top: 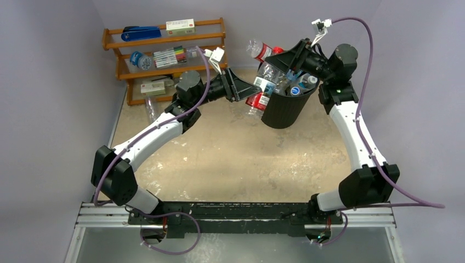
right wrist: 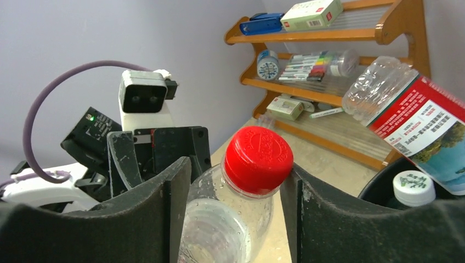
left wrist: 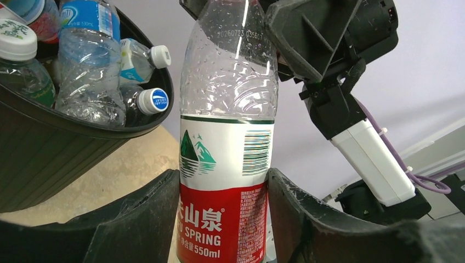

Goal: Put the plastic bottles in the bin
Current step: Place the plastic bottle in the trash bin.

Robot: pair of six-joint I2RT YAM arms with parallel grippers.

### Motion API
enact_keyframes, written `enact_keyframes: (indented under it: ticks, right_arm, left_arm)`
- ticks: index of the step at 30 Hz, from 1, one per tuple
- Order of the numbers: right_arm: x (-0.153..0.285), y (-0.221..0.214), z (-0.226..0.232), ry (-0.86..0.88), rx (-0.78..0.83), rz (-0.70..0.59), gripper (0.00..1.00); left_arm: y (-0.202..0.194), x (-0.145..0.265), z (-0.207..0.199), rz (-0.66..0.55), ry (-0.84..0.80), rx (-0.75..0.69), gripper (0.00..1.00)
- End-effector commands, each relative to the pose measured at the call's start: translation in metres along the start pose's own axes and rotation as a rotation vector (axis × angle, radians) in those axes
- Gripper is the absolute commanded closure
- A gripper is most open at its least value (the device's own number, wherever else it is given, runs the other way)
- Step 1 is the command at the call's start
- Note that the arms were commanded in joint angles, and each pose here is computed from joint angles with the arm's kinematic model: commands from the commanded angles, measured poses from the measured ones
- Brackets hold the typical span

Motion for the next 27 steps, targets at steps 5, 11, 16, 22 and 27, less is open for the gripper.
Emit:
enact_keyframes:
  ticks: [5, 11, 16, 22, 27]
  right_arm:
    - [-0.003, 0.004, 0.006, 0.060, 0.014, 0.011, 0.49]
    - [-0.002, 0.004, 0.006, 0.045, 0.004, 0.007, 0.65]
    - [0.005, 0.018, -0.005, -0.043, 0.008, -0.053, 0.67]
    - [0.031, 0.048, -0.029, -0.114, -0.028, -0.171, 0.70]
    - [0.041, 0.067, -0.046, -0.140, -0.085, -0.281, 0.71]
  left_arm:
    - [0.018, -0.007, -0.015, -0.039, -0.088, -0.076, 0.45]
    - [0.019, -0.007, -0.011, -0.037, -0.040, -0.093, 0.36]
    - [0.036, 0.011, 0.003, -0.044, 0.231, -0.174, 0.27]
    - [0.077, 0.066, 0.019, -0.155, 0.557, -0.223, 0.23]
    - [0.079, 0.117, 0.045, -0.154, 1.022, -0.264, 0.22]
Point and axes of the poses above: each gripper's point midway between its finger pads, its own x axis back along the fingers, its own z axis along the line the jaws close on, y = z × x, the point moved 10 cm from there along x, back along the fingers, and after that the axes turned 15 degrees about -x, right-handed, at the moved point
